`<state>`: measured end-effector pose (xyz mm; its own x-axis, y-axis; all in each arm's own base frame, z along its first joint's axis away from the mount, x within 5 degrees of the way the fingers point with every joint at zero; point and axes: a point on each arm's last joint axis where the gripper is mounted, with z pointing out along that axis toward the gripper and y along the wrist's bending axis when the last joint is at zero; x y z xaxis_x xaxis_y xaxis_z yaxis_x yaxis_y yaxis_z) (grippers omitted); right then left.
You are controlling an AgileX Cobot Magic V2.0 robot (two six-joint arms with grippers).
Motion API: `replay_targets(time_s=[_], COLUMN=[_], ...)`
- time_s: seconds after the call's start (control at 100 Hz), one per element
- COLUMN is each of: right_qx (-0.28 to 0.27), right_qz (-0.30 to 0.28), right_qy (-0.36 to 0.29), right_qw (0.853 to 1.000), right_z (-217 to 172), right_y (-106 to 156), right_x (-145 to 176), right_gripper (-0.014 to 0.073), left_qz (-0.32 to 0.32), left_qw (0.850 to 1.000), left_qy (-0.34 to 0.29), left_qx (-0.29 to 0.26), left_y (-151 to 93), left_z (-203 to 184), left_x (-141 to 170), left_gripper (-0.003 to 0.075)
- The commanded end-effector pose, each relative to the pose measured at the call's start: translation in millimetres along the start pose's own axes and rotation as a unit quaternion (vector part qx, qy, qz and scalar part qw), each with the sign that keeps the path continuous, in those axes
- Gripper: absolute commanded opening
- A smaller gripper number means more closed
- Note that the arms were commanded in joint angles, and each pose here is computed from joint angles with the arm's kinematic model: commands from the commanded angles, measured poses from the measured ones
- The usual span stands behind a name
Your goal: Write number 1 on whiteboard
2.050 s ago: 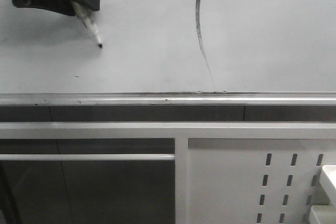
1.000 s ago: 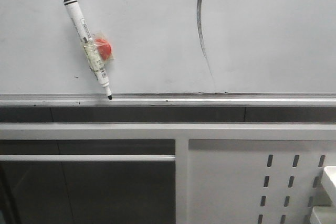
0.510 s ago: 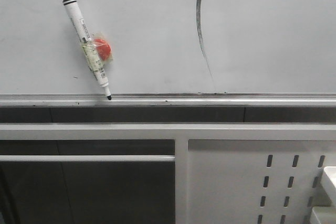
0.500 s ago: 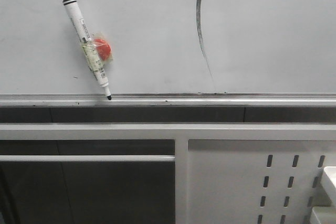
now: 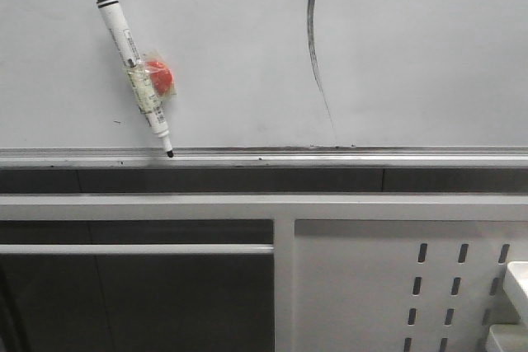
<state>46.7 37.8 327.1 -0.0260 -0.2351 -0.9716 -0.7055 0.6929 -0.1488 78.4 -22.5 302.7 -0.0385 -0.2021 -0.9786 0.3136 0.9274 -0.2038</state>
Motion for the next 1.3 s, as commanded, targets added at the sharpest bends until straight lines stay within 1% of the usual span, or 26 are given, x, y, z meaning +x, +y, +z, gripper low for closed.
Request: replay_targets(time_s=[0.0,0.33,0.41,0.44,0.48,0.51,0.52,0.53,0.54,0.56,0.58,0.59,0.6,0.62,0.65,0.66,0.67,0.69,0.74,0.75,0.79,0.88,0.99,1.13,1.19,1.29], right_qx=[0.003,0.003,0.003,0.003,0.003,0.003,0.003,0.003,0.003,0.003,0.003,0.003,0.003,0.003,0.003,0.003,0.003,0.003,0.003,0.003,0.003,0.003,0.003,0.003,0.003,0.003], right_qz=[-0.007,-0.007,-0.007,-0.007,-0.007,-0.007,-0.007,-0.007,-0.007,-0.007,-0.007,-0.007,-0.007,-0.007,-0.007,-0.007,-0.007,-0.007,-0.007,-0.007,-0.007,-0.007,-0.007,-0.007,-0.008,-0.008], right_qy=[-0.043,-0.043,-0.043,-0.043,-0.043,-0.043,-0.043,-0.043,-0.043,-0.043,-0.043,-0.043,-0.043,-0.043,-0.043,-0.043,-0.043,-0.043,-0.042,-0.042,-0.042,-0.042,-0.042,-0.042,-0.042,-0.041], right_qw=[0.999,0.999,0.999,0.999,0.999,0.999,0.999,0.999,0.999,0.999,0.999,0.999,0.999,0.999,0.999,0.999,0.999,0.999,0.999,0.999,0.999,0.999,0.999,0.999,0.999,0.999], right_z=[-1.5,-1.5,-1.5,-1.5,-1.5,-1.5,-1.5,-1.5,-1.5,-1.5,-1.5,-1.5,-1.5,-1.5,-1.5,-1.5,-1.5,-1.5,-1.5,-1.5,-1.5,-1.5,-1.5,-1.5,-1.5,-1.4], right_y=[-1.0,-1.0,-1.0,-1.0,-1.0,-1.0,-1.0,-1.0,-1.0,-1.0,-1.0,-1.0,-1.0,-1.0,-1.0,-1.0,-1.0,-1.0,-1.0,-1.0,-1.0,-1.0,-1.0,-1.0,-1.1,-1.1], right_x=[-12.8,-12.8,-12.8,-12.8,-12.8,-12.8,-12.8,-12.8,-12.8,-12.8,-12.8,-12.8,-12.8,-12.8,-12.8,-12.8,-12.8,-12.8,-12.6,-12.6,-12.6,-12.6,-12.6,-12.6,-12.6,-12.4], right_gripper=[-0.0050,-0.0050,-0.0050,-0.0050,-0.0050,-0.0050,-0.0050,-0.0050,-0.0050,-0.0050,-0.0050,-0.0050,-0.0050,-0.0050,-0.0050,-0.0050,-0.0050,-0.0050,-0.0050,-0.0050,-0.0050,-0.0050,-0.0050,-0.0050,-0.0050,-0.0050], left_qz=[0.007,0.007,0.030,0.048,0.100,0.144,0.174,0.184,0.215,0.244,0.242,0.254,0.241,0.247,0.225,0.231,0.217,0.221,0.188,0.192,0.161,0.127,0.122,0.096,0.070,0.074], left_qw=[1.000,1.000,0.999,0.999,0.994,0.988,0.983,0.981,0.974,0.967,0.967,0.964,0.968,0.966,0.973,0.971,0.975,0.974,0.982,0.981,0.987,0.990,0.989,0.991,0.993,0.992], left_qy=[-0.015,-0.014,-0.022,-0.025,-0.040,-0.048,-0.055,-0.056,-0.061,-0.066,-0.063,-0.065,-0.062,-0.061,-0.049,-0.046,-0.042,-0.034,-0.005,0.001,0.021,0.052,0.036,0.007,0.022,0.042], left_qx=[0.019,0.016,0.006,0.003,0.008,0.020,0.029,0.031,0.039,0.040,0.042,0.043,0.039,0.034,0.029,0.031,0.026,0.022,0.014,0.015,-0.003,-0.044,-0.078,-0.090,-0.092,-0.091], left_y=[-4.8,-4.2,-2.3,-1.8,-2.8,-4.9,-6.9,-7.1,-8.9,-9.4,-9.2,-9.5,-8.3,-7.3,-5.0,-5.0,-3.4,-2.2,1.6,1.7,6.1,14.5,20.7,26.1,27.6,27.7], left_z=[-0.4,-0.2,-0.3,0.0,0.0,0.5,0.4,0.7,0.6,0.8,1.2,1.2,1.5,1.8,2.6,2.3,2.3,1.8,-0.5,-1.6,-4.4,-13.8,-24.0,-29.9,-29.0,-29.3], left_x=[-9.6,-8.8,-10.1,-9.1,-8.7,-5.7,-5.6,-3.5,-3.0,-0.7,2.5,3.2,5.2,7.5,14.4,16.1,18.6,21.9,33.9,36.1,45.1,64.2,80.7,101.3,107.9,111.4], left_gripper=[-0.0020,-0.0020,-0.0020,-0.0020,-0.0020,-0.0020,-0.0020,-0.0020,-0.0020,-0.0020,-0.0020,-0.0020,-0.0020,-0.0020,-0.0020,-0.0020,-0.0020,-0.0020,-0.0020,-0.0020,-0.0020,-0.0020,-0.0020,-0.0020,-0.0020,-0.0020])
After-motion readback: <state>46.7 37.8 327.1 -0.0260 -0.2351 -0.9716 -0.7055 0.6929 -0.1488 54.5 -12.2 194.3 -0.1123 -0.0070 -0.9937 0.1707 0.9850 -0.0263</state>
